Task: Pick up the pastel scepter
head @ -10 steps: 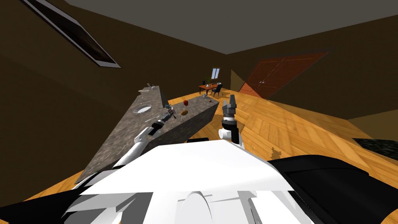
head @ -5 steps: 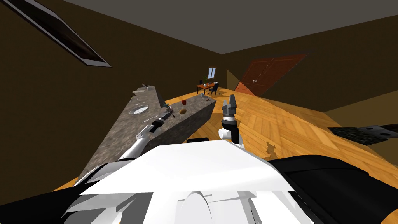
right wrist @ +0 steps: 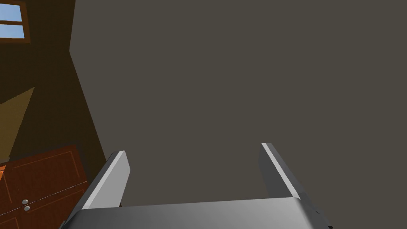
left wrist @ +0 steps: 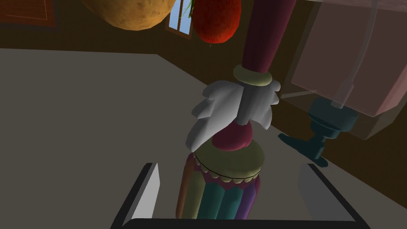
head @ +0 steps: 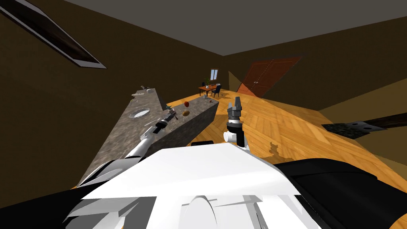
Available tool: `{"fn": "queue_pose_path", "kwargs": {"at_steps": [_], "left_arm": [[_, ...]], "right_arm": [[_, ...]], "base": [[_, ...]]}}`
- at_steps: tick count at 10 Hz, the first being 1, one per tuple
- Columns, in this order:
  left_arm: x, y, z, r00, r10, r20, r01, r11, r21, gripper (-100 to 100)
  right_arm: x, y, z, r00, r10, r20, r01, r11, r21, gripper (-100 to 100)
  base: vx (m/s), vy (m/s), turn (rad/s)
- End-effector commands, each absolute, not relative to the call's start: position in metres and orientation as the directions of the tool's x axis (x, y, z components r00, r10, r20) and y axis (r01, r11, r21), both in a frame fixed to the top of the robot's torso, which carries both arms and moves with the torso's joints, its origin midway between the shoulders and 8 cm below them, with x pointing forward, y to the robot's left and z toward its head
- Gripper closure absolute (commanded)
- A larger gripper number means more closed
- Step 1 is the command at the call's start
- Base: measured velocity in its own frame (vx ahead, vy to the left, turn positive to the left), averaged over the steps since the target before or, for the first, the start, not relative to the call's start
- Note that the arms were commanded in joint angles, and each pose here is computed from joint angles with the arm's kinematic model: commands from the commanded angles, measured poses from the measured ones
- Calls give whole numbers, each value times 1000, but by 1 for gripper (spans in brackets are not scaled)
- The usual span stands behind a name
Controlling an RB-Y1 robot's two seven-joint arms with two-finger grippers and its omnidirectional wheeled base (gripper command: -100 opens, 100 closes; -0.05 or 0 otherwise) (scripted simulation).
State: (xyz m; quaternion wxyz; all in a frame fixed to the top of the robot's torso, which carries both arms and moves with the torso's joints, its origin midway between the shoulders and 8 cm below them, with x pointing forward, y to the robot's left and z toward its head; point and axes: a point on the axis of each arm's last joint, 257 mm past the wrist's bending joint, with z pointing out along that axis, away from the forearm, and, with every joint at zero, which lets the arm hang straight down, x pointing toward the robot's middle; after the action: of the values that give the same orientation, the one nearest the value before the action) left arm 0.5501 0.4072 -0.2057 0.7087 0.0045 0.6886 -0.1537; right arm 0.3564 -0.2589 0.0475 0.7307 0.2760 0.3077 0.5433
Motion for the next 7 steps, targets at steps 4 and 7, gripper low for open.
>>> {"fn": "queue_pose_path", "kwargs": {"at_steps": [4, 7], "left_arm": [[572, 429, -204, 16, -211, -977, 175, 963, -205, -100], [589, 442, -194, 38, -210, -977, 144, 969, -203, -100]], "right_arm": [[356, -259, 48, 220, 964, -150, -624, 257, 738, 0], [356, -259, 48, 220, 964, -150, -624, 257, 738, 0]], "base": [[-75, 5, -112], [-105, 18, -135]]}}
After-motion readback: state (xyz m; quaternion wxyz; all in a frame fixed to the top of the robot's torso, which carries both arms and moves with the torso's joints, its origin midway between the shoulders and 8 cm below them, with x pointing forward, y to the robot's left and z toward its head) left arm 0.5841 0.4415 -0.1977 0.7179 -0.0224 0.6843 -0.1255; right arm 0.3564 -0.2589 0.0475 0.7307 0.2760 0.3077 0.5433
